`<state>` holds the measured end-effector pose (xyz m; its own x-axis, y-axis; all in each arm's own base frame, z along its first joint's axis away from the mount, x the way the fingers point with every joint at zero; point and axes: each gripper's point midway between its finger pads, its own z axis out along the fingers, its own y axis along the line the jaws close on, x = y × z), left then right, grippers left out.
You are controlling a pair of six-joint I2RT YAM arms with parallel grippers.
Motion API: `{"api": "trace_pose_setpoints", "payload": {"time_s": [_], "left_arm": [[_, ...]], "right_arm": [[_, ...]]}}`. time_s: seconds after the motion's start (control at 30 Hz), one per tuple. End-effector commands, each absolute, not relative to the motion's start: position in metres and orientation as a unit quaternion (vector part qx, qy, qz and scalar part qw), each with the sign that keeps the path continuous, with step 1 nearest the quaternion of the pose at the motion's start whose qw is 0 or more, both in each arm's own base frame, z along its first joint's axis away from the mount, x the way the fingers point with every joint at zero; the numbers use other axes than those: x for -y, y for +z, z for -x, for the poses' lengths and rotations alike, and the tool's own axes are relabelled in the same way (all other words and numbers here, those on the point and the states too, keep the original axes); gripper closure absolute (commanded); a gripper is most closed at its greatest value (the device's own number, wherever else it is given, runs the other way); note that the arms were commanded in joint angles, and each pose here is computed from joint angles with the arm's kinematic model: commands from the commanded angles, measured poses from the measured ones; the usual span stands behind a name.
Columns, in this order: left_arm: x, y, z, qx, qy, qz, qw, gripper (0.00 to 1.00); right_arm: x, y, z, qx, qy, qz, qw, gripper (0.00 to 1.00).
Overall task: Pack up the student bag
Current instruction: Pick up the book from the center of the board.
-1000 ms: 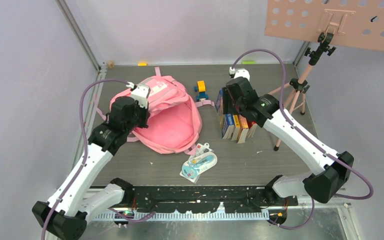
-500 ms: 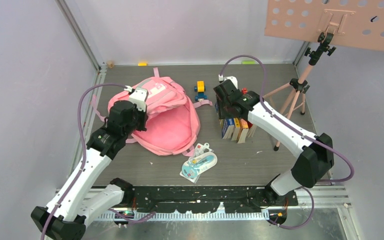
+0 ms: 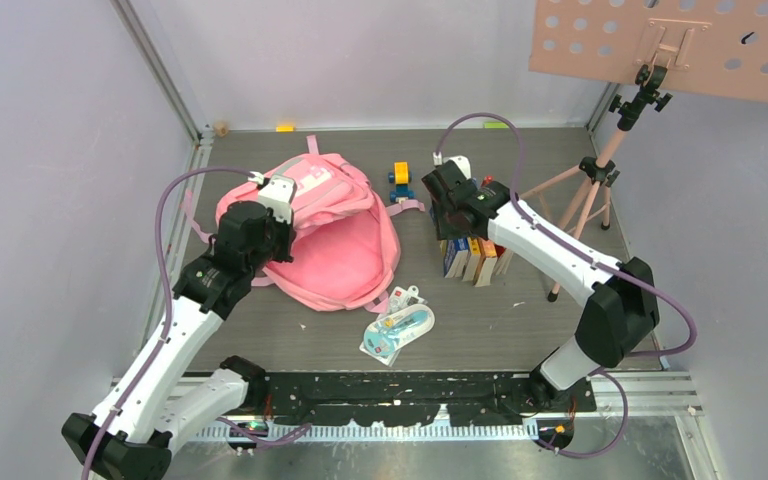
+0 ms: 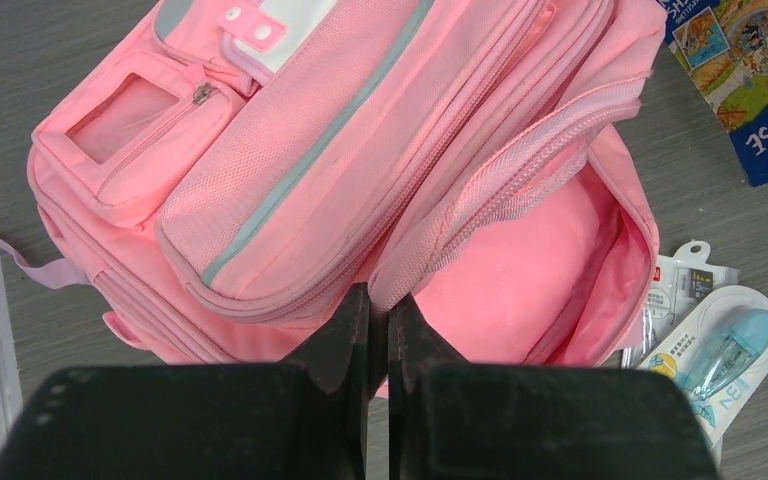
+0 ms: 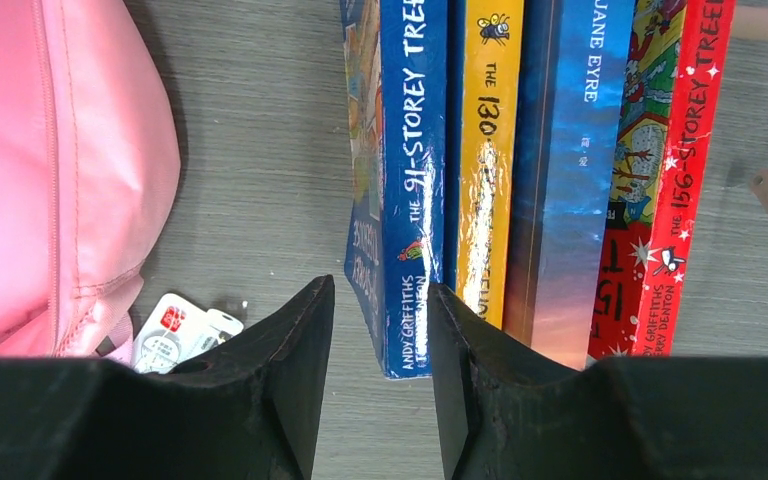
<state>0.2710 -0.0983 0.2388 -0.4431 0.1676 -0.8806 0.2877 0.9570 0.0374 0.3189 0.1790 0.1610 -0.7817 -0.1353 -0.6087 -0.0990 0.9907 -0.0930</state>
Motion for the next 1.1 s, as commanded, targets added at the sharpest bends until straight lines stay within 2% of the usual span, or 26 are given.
{"api": "trace_pose_setpoints", "payload": {"time_s": [0.0, 0.77, 1.07], "left_arm": [[0.091, 0.267, -0.281, -0.821, -0.054, -0.097, 0.561, 1.00], [0.087, 0.270, -0.280, -0.817, -0.048, -0.095, 0.566, 1.00], [0.086, 0.270, -0.280, -0.817, -0.045, -0.094, 0.568, 1.00]], "right_arm": [[-0.177, 0.160, -0.324, -0.940, -0.041, 0.059, 0.333, 0.55], [-0.170, 0.142, -0.323, -0.945, -0.062, 0.062, 0.314, 0.55], [-0.189, 0.140, -0.319, -0.948, -0.029, 0.078, 0.307, 0.57]]}}
